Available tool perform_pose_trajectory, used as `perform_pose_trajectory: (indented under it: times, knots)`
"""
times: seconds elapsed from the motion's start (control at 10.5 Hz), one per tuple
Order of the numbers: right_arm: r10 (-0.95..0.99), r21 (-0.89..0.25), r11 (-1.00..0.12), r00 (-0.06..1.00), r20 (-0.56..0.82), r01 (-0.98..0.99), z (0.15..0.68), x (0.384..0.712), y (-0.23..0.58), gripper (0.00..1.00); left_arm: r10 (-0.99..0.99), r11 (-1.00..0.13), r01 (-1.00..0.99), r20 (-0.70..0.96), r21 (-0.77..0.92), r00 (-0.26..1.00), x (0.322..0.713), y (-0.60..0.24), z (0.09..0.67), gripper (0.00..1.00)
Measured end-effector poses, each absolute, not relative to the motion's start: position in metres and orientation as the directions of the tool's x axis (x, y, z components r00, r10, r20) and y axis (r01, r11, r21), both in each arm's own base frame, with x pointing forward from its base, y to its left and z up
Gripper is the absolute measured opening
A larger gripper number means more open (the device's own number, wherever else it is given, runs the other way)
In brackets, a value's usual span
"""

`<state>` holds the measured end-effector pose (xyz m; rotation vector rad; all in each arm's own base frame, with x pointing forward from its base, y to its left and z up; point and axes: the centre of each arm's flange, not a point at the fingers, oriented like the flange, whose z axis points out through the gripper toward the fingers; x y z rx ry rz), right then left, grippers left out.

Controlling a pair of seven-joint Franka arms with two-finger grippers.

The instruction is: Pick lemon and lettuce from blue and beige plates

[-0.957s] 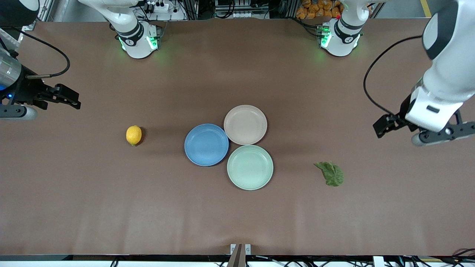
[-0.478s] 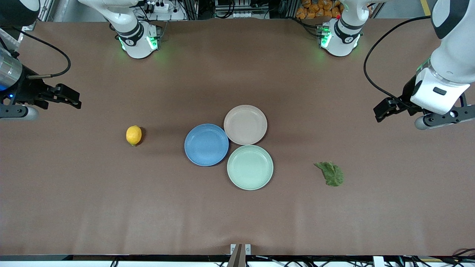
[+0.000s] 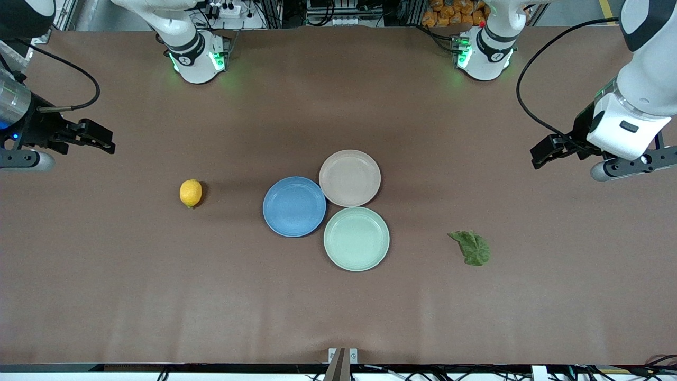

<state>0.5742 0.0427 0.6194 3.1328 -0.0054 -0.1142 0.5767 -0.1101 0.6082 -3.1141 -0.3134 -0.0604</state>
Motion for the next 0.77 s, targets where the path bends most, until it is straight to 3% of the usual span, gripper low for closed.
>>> perform_pose_trajectory:
  times: [0.77]
  knots:
    - [-0.005,0.007,-1.000,0.997,-0.076,-0.005,0.619,0.574,0.042,1.00,0.211,-0.976,0.210,0.002,0.053,0.978,0.570,-0.067,0.618,1.00]
